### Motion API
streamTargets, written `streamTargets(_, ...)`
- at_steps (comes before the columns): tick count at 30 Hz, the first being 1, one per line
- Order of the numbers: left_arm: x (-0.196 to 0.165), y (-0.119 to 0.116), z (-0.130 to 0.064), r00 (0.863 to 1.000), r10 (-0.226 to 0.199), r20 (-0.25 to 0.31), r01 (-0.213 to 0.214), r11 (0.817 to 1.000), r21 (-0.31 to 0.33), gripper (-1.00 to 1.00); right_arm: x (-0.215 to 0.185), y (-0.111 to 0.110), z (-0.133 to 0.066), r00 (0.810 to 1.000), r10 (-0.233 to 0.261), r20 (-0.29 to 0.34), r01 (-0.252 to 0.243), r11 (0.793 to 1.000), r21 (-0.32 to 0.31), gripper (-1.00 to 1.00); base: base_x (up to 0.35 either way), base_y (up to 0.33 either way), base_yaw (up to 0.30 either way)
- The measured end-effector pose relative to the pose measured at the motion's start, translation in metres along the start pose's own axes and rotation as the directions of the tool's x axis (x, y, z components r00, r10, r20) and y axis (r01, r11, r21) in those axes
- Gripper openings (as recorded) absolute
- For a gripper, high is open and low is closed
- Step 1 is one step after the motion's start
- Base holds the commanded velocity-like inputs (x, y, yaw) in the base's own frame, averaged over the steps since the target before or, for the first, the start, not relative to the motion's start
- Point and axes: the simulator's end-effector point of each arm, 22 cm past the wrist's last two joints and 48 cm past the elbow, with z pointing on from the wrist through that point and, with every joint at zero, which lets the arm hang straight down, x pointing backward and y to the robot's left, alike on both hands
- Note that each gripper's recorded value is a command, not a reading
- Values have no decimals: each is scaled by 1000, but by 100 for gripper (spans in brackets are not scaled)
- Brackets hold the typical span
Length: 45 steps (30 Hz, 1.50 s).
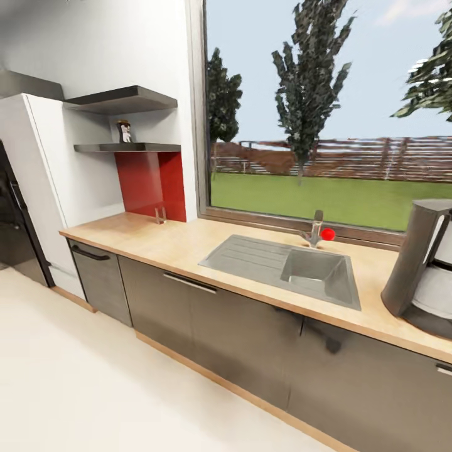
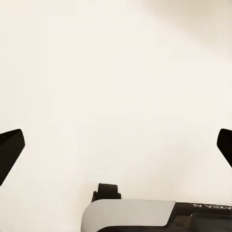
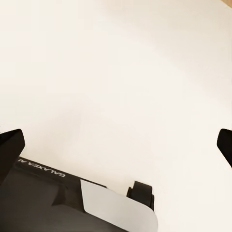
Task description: Set up a coffee station on the kitchen countertop: keep the coffee maker on the countertop, move the bottle of coffee from the kitchen shelf to the counter next to the coffee maker, place a paper coffee filter on top of the coffee maker, put the saucer next to the coffee maker with the coffee cup on the saucer, and place the electric kettle next to the coffee maker.
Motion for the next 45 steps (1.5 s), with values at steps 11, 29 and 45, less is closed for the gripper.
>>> streamTargets(11,0,0,0,1000,0,1,0,1000,0,100,0,0,0,1000,-1,-2,1,1000,2,100,27,24,265)
streamTargets(29,0,-1,0,1000,1,0,-1,1000,2,100,1,1,0,1000,-2,-2,2,1000,-2,100,123,82,163)
streamTargets(45,0,-1,0,1000,1,0,-1,1000,2,100,0,3,1,1000,-3,1,3,1000,-3,100,275,198,208)
